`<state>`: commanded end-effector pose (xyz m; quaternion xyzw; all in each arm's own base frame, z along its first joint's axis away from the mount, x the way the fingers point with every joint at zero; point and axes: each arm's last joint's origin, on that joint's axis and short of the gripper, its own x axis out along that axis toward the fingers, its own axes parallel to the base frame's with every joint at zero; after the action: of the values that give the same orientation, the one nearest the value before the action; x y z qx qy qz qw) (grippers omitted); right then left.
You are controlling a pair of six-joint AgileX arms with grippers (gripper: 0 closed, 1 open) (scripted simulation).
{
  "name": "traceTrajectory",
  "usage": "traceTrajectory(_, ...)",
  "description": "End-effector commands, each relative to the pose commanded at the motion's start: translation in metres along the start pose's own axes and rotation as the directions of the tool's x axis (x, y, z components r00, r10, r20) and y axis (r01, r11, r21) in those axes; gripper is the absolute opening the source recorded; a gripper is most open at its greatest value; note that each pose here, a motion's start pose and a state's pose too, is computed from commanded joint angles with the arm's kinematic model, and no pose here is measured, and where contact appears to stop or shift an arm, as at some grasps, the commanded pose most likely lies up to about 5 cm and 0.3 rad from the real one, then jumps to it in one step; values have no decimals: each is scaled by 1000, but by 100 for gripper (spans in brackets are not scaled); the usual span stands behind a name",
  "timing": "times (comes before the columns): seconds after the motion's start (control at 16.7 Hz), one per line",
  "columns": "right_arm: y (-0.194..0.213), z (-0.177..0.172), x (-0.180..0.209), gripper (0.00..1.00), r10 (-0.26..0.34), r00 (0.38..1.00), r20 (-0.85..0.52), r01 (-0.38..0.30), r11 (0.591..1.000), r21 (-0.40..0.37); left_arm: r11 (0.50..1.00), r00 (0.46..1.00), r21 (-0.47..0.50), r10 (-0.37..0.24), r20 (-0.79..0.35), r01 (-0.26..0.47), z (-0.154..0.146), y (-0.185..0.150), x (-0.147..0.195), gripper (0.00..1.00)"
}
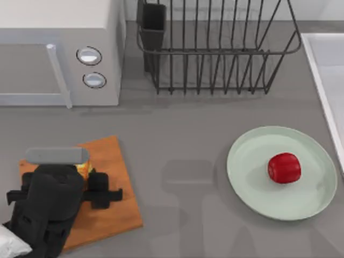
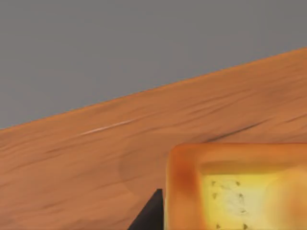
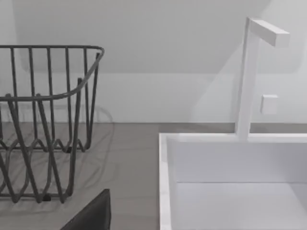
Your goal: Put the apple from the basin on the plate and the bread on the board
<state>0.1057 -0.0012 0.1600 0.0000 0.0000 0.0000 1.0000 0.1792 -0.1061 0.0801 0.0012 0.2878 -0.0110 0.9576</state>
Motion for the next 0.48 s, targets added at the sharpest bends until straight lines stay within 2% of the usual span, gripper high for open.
traceTrajectory(0.24, 0, 0, 0, 100, 0, 1000, 0, 0, 1000, 0, 1000, 1000, 2, 1, -3, -1, -1, 0, 0, 0)
traceTrajectory(0.48, 0, 0, 0, 100, 0, 1000, 0, 0, 1000, 0, 1000, 1000, 2, 1, -3, -1, -1, 0, 0, 30)
